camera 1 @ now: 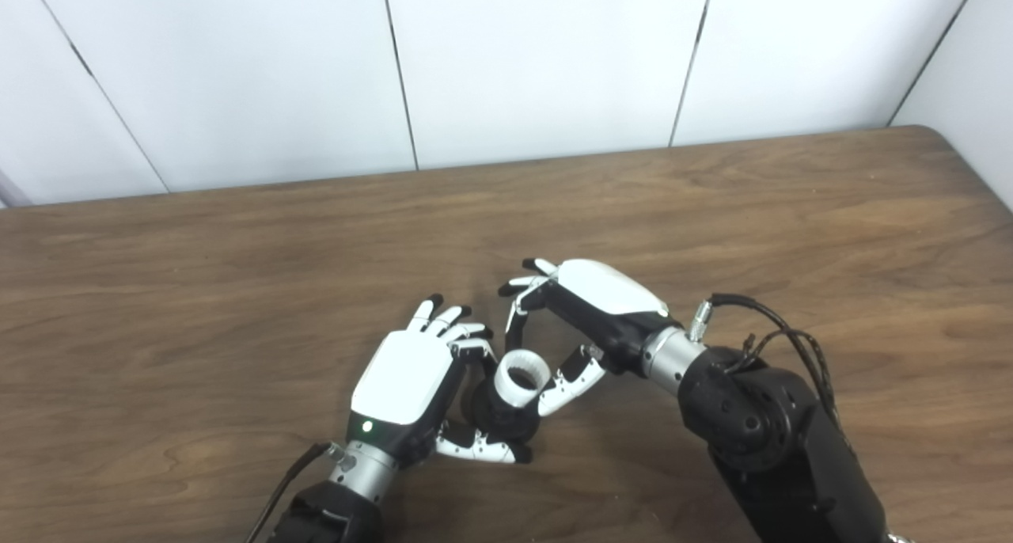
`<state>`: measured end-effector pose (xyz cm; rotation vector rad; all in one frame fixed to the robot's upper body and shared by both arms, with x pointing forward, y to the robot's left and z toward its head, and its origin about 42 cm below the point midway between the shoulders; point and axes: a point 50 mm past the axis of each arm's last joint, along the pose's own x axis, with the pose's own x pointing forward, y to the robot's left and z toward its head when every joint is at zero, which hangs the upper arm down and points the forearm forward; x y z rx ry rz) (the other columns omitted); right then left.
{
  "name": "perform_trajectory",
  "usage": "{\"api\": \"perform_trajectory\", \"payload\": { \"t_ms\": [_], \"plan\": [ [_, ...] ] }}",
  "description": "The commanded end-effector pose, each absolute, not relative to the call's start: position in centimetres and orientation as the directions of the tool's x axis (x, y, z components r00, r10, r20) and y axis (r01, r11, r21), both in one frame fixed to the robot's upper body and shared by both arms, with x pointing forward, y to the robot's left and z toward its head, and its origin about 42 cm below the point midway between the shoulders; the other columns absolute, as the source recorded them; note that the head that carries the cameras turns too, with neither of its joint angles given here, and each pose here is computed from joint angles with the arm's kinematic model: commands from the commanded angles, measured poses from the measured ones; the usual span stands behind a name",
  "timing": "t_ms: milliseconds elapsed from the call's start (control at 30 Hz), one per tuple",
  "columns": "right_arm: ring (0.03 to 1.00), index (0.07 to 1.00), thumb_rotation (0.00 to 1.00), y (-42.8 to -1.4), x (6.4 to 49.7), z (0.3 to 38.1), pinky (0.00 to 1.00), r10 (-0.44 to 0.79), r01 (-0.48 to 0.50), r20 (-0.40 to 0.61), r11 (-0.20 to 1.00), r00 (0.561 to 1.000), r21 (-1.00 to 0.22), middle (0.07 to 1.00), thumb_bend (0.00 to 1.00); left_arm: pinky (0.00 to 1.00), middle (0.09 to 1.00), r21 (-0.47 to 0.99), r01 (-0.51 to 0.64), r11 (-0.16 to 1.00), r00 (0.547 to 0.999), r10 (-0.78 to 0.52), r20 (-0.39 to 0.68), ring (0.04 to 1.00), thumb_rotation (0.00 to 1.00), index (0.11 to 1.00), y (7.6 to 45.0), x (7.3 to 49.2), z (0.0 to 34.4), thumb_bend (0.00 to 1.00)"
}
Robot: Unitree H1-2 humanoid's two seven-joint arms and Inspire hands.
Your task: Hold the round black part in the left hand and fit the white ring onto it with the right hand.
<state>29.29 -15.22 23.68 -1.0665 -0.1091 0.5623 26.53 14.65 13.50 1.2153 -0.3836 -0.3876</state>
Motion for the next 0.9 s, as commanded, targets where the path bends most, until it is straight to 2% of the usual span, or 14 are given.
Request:
{"api": "perform_trajectory", "payload": {
  "t_ms": [0,867],
  "plan": [
    [1.0,0.484,0.13,-14.77,29.58,24.8,1.0,0.5,-0.333,-0.117,0.369,0.858,-0.868,0.874,0.52,1.0,0.792,0.955,0.085,0.284,0.873,-0.484,0.066,0.907,0.06,0.485,14.62,26.5,13.35,0.52],
    [1.0,0.484,0.13,-14.07,28.77,24.91,1.0,0.522,-0.358,-0.131,0.362,0.843,-0.861,0.868,0.52,1.0,0.794,0.956,0.083,0.281,0.875,-0.479,0.065,0.911,0.06,0.485,14.2,26.5,13.27,0.52]
  ]
}}
